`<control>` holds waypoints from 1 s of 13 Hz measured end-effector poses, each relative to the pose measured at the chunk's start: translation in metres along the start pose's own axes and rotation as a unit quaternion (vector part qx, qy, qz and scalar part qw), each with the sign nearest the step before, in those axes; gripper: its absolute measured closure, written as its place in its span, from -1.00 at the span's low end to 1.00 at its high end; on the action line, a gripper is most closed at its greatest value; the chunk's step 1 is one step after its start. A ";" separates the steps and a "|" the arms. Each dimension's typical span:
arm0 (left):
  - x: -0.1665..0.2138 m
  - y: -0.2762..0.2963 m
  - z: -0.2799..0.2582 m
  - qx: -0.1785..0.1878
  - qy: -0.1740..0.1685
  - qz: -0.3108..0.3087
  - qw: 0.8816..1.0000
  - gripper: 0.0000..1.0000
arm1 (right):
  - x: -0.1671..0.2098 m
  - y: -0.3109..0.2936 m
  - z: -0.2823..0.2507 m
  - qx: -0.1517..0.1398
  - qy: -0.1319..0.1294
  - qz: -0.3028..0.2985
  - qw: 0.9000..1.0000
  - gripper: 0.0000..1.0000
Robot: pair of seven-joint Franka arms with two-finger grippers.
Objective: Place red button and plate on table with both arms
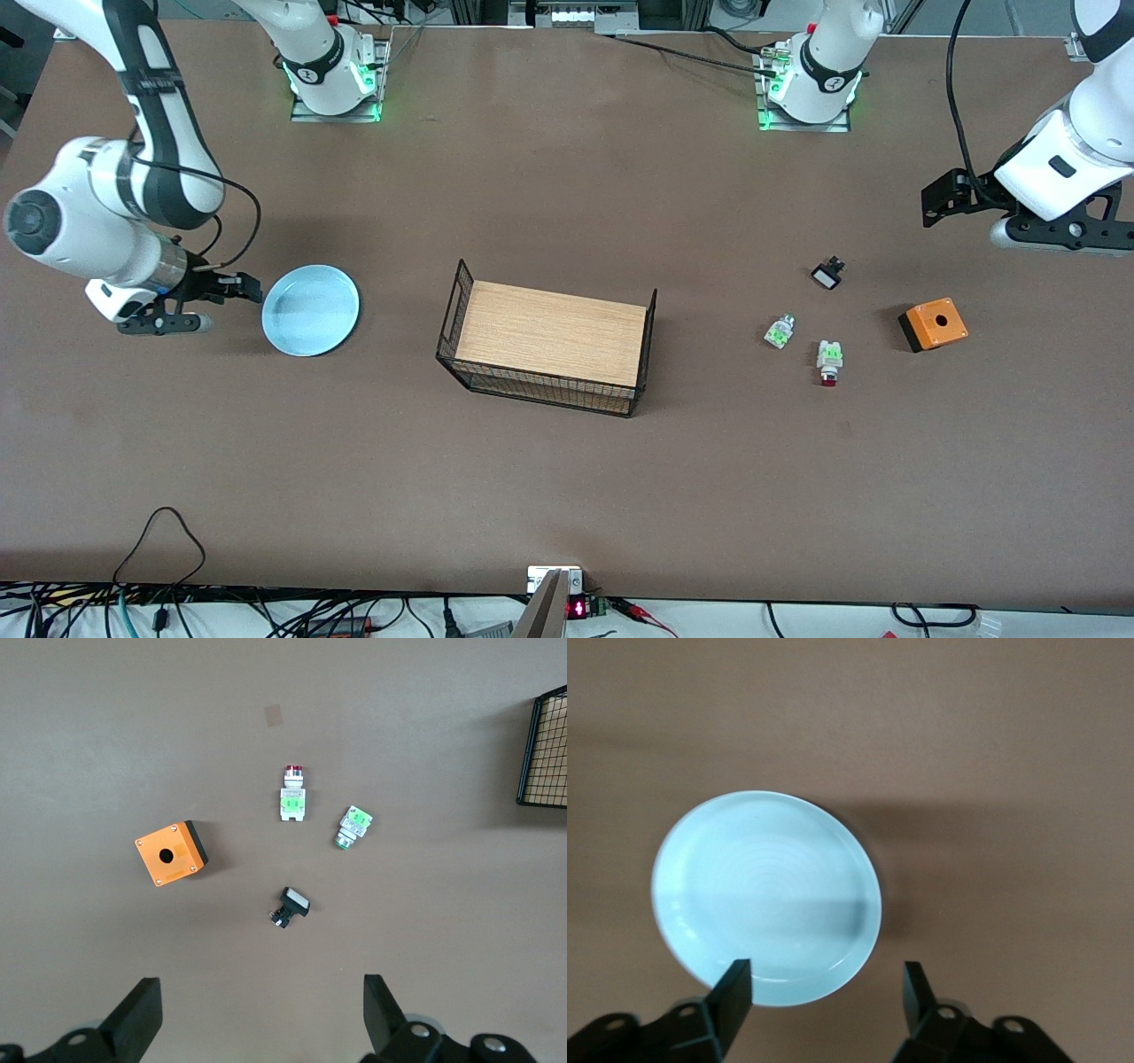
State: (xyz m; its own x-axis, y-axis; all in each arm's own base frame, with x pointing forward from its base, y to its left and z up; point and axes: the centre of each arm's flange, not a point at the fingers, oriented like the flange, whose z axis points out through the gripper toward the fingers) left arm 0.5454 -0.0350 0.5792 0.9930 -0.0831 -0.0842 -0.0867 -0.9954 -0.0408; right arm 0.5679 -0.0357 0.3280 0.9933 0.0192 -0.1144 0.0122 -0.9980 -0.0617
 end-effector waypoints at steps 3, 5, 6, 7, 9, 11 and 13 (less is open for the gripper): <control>0.000 0.004 0.000 0.000 0.000 0.004 1.000 -1.00 | 0.014 -0.049 -0.064 0.002 -0.006 0.014 1.000 -1.00; 0.000 0.005 -0.001 0.000 0.001 0.004 1.000 -1.00 | 0.019 -0.071 -0.103 0.001 -0.011 0.018 1.000 -1.00; 0.000 0.005 -0.001 0.000 0.001 0.004 1.000 -1.00 | 0.019 -0.075 -0.127 0.001 -0.013 0.018 1.000 -1.00; 0.000 0.004 -0.001 0.000 0.001 0.004 1.000 -1.00 | 0.018 -0.074 -0.151 -0.003 -0.015 0.018 1.000 -1.00; 0.000 0.004 -0.001 0.000 0.001 0.004 1.000 -1.00 | 0.013 -0.068 -0.197 -0.023 -0.018 0.019 0.999 -1.00; 0.000 0.004 -0.001 0.000 0.001 0.004 1.000 -1.00 | 0.010 -0.056 -0.221 -0.041 -0.008 0.026 0.999 -1.00; 0.000 0.006 -0.001 0.001 0.001 0.006 1.000 -1.00 | 0.010 -0.021 -0.227 -0.040 -0.004 0.054 0.998 -1.00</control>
State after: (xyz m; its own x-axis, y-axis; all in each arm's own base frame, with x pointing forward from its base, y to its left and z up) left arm 0.5451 -0.0406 0.5797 0.9921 -0.0941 -0.0831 -0.0978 -0.9944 -0.0409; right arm 0.6033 -0.0278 0.5528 0.9883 -0.0895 -0.1233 -0.0862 -0.9958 0.0314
